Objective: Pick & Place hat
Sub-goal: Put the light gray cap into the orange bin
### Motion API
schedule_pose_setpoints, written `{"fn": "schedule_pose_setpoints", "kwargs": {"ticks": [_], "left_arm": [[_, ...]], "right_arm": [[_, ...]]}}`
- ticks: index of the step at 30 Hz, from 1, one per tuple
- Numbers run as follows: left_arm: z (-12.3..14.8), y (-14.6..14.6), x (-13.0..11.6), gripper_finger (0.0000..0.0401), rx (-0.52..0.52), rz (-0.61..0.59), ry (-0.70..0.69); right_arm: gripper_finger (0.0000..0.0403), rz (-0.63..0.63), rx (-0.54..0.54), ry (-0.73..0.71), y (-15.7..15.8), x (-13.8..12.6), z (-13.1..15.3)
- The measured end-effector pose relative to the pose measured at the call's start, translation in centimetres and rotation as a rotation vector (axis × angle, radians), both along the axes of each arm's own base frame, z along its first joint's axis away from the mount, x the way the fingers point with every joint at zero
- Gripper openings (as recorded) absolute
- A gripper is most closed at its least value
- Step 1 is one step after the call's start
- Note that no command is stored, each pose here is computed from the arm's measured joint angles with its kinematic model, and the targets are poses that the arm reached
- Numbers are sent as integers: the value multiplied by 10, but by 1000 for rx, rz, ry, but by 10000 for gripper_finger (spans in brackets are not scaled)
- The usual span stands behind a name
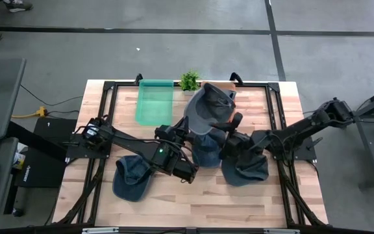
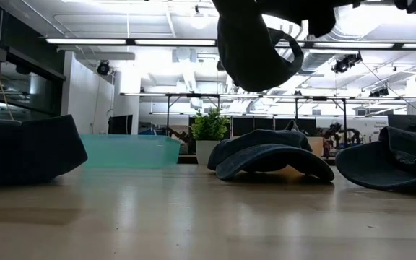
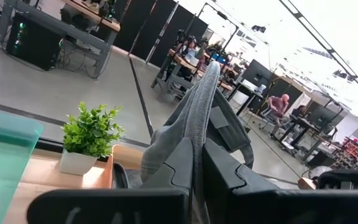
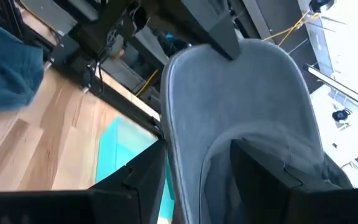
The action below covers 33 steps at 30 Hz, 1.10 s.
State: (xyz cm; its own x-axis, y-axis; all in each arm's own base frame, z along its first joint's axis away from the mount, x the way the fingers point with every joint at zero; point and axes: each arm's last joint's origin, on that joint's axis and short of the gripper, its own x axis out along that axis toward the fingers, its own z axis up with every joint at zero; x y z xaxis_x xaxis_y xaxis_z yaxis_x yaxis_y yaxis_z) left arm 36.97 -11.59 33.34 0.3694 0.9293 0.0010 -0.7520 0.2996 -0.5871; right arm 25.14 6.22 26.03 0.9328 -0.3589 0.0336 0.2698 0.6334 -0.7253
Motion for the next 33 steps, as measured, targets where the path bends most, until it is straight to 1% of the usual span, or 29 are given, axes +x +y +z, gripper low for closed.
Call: {"fn": "schedule_pose_setpoints", "kwargs": {"ticks": [2, 7, 11, 15, 19, 22, 24, 30, 33], "left_arm": [[0, 0, 0, 8, 0, 0, 0], [0, 0, 0, 9, 0, 0, 2], [0, 0, 0, 11, 6, -1, 24], [0, 0, 0, 12, 6, -2, 31], [0, 0, 0, 13, 9, -2, 39], [0, 0, 0, 13, 7, -3, 43], [0, 0, 0, 13, 6, -3, 43], [-1, 0, 0, 14, 3, -4, 50], [-1, 0, 0, 14, 2, -6, 58]], "right_arm": [[172, -4, -4, 11, -1, 4, 0], [172, -16, -24, 78, -1, 20, -10], [167, -47, -49, 108, 1, 31, -15], [158, -83, -72, 110, 3, 38, -12], [143, -92, -77, 96, 3, 39, -6], [123, -114, -72, 85, 2, 38, -3], [103, -129, -73, 89, 1, 38, -4], [16, -130, -79, 103, 3, 37, -5], [13, -128, -79, 103, 4, 37, -5]]}}
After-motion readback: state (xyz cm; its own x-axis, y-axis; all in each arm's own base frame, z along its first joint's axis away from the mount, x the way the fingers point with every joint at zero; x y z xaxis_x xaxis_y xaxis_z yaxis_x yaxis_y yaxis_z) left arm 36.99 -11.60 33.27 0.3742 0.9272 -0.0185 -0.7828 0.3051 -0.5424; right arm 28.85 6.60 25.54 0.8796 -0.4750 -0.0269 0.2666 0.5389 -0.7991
